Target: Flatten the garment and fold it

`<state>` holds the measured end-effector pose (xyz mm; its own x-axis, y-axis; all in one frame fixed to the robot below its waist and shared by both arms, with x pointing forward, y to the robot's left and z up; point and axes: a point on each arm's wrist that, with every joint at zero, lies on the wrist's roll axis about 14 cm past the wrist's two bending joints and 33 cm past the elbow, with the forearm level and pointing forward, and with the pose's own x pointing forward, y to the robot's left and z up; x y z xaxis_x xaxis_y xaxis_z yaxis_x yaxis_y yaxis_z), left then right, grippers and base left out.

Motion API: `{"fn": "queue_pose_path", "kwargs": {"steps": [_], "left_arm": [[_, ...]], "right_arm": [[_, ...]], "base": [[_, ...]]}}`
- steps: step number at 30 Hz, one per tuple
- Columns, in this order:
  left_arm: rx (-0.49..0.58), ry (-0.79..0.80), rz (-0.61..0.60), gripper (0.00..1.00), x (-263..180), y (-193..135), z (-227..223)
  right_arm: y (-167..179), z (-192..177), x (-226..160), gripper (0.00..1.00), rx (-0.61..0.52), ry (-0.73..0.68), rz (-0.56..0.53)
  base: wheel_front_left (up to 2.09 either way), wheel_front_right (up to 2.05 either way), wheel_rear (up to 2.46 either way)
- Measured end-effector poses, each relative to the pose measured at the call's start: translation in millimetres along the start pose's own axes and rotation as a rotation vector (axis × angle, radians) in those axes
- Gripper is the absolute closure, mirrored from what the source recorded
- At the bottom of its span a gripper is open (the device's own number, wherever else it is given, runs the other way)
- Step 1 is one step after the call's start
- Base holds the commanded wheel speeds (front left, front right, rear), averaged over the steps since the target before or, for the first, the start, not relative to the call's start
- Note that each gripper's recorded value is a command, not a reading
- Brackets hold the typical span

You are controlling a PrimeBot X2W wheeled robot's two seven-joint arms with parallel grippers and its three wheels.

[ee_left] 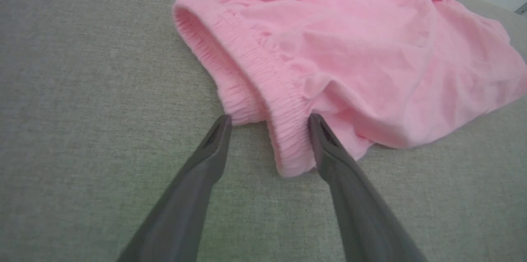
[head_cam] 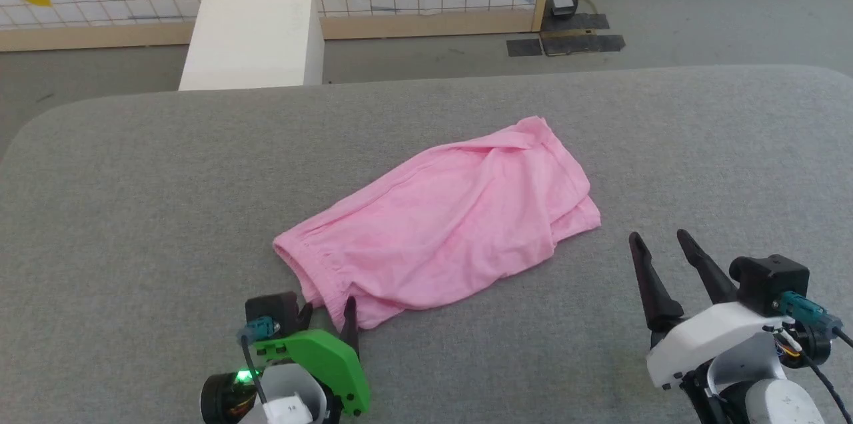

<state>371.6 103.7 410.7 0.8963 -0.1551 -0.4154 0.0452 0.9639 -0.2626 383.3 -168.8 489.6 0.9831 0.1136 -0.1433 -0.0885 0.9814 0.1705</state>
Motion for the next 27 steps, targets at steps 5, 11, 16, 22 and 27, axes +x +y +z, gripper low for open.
{"fn": "queue_pose_path", "kwargs": {"steps": [5,11,16,22,27], "left_arm": [[0.001,0.049,0.044,0.00,12,8,-8],[-0.009,0.058,0.086,0.03,22,20,-7],[-0.020,0.053,0.040,1.00,22,14,-7],[-0.030,0.050,0.009,1.00,21,9,-10],[-0.027,0.045,-0.002,1.00,21,8,-9]], "right_arm": [[-4,-5,0,0.00,0.004,0.021,-0.014],[-3,-20,5,0.00,0.010,0.076,-0.011],[2,-29,19,0.00,0.005,0.136,0.007],[-7,-30,59,0.00,-0.032,0.203,-0.016],[-10,-53,83,0.00,-0.021,0.341,-0.032]], "base": [[0.00,0.00,0.00],[0.00,0.00,0.00],[0.00,0.00,0.00],[0.00,0.00,0.00],[0.00,0.00,0.00]]}}
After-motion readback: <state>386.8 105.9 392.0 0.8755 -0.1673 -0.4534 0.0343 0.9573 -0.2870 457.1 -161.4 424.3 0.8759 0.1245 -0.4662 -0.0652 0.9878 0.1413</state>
